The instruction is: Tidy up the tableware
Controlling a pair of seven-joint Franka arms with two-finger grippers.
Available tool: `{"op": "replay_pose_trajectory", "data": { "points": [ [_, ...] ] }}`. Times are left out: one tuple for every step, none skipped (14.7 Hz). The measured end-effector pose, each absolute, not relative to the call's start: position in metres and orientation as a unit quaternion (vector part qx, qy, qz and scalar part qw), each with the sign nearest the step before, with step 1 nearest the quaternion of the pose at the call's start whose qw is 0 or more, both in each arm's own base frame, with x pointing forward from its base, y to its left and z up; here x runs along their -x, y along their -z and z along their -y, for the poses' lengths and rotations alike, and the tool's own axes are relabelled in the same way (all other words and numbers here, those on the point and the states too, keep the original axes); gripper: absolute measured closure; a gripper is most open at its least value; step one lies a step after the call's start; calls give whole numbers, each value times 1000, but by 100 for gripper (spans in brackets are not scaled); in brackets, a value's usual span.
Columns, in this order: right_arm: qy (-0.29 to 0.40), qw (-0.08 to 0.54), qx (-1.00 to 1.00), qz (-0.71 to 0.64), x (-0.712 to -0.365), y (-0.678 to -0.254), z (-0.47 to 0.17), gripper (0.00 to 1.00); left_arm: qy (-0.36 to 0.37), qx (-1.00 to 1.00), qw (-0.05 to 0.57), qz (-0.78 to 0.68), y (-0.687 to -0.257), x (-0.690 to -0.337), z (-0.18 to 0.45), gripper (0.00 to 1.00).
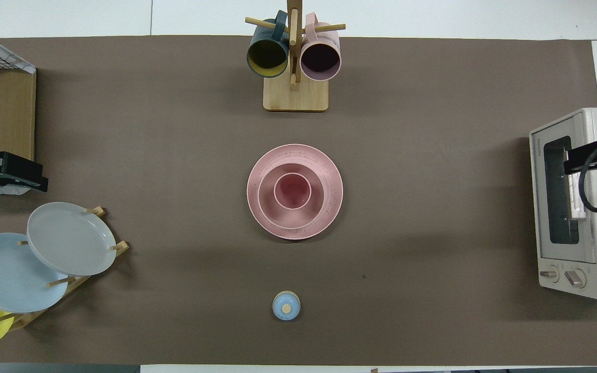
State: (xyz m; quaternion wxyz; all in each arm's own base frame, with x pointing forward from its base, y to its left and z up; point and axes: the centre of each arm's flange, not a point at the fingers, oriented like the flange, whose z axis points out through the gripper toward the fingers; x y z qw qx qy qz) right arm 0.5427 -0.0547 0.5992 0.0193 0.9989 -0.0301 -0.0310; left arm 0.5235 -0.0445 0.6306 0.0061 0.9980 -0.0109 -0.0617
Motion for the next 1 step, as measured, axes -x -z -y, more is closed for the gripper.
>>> {"op": "replay_pose_trajectory", "data": {
  "points": [
    [31, 19, -999, 30, -543, -599, 55, 0, 62, -998, 6, 11, -631, -524, 44, 0]
  ]
}}
